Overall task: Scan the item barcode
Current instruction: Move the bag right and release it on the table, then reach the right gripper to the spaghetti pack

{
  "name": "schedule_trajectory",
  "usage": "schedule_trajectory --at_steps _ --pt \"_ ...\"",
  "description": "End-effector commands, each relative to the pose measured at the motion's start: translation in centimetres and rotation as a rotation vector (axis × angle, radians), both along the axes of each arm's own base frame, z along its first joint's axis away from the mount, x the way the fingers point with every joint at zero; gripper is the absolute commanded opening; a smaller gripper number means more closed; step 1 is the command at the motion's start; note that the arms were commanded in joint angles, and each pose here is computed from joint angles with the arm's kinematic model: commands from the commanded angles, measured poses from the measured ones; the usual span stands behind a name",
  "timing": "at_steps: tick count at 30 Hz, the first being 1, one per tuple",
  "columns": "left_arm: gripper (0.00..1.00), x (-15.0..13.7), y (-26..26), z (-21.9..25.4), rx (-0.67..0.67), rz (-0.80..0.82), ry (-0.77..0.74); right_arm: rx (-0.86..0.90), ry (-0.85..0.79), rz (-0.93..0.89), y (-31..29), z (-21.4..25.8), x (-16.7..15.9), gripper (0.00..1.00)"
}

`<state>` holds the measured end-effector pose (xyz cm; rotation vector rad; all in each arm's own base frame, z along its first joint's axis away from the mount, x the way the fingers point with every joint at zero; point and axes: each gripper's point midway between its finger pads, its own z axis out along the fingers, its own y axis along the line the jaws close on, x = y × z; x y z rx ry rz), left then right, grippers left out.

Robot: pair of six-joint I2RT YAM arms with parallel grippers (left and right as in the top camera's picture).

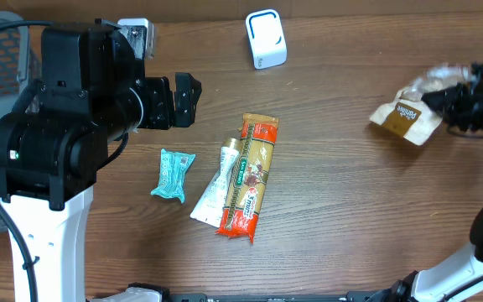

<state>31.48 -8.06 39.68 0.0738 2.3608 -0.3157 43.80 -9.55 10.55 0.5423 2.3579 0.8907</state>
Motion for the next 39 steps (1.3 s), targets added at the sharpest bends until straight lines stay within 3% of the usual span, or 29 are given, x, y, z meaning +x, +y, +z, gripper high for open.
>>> schedule_trajectory --at_steps 1,4,7,9,11,13,20,28,34,39 --pt "0.99 0.2 -0.2 0.1 0.01 -0.021 -0.008 0.062 0.045 -0.101 -1.3 -2.9 -1.6 0.13" --pt "1.0 0.2 -0.2 0.1 0.01 -0.021 -0.008 0.038 0.068 -0.137 -2.3 -4.1 -2.5 0.24" --pt "0.99 0.2 -0.2 0.1 0.01 -0.022 -0.008 0.028 0.074 -0.141 -2.8 -4.2 -2.7 0.58" --pt "0.99 0.2 -0.2 0.1 0.01 -0.022 -0.008 0.05 0.098 -0.158 -3.0 -3.5 -2.7 0.76" --pt "1.0 0.2 -0.2 0.1 0.01 -0.021 -0.008 0.052 0.141 -0.168 -3.2 -2.1 -2.7 0.84" --pt "1.0 0.2 -0.2 0.1 0.01 -0.022 -0.008 0.014 0.209 -0.19 -3.8 -1.2 -3.3 1.0" --pt "0.99 0.2 -0.2 0.1 0.01 -0.021 -0.008 -0.203 0.431 -0.227 -3.9 4.1 -6.0 1.0" --pt "0.99 0.2 -0.2 0.1 0.01 -0.021 -0.007 -0.04 0.31 0.111 8.0 7.1 -4.2 1.0" --pt "0.99 0.2 -0.2 0.1 0.01 -0.021 -0.008 -0.06 0.305 0.358 18.2 4.5 -5.0 0.98" --pt "1.0 0.2 -0.2 0.1 0.01 -0.021 -0.008 -0.037 0.358 0.441 25.8 0.5 -7.4 0.94"
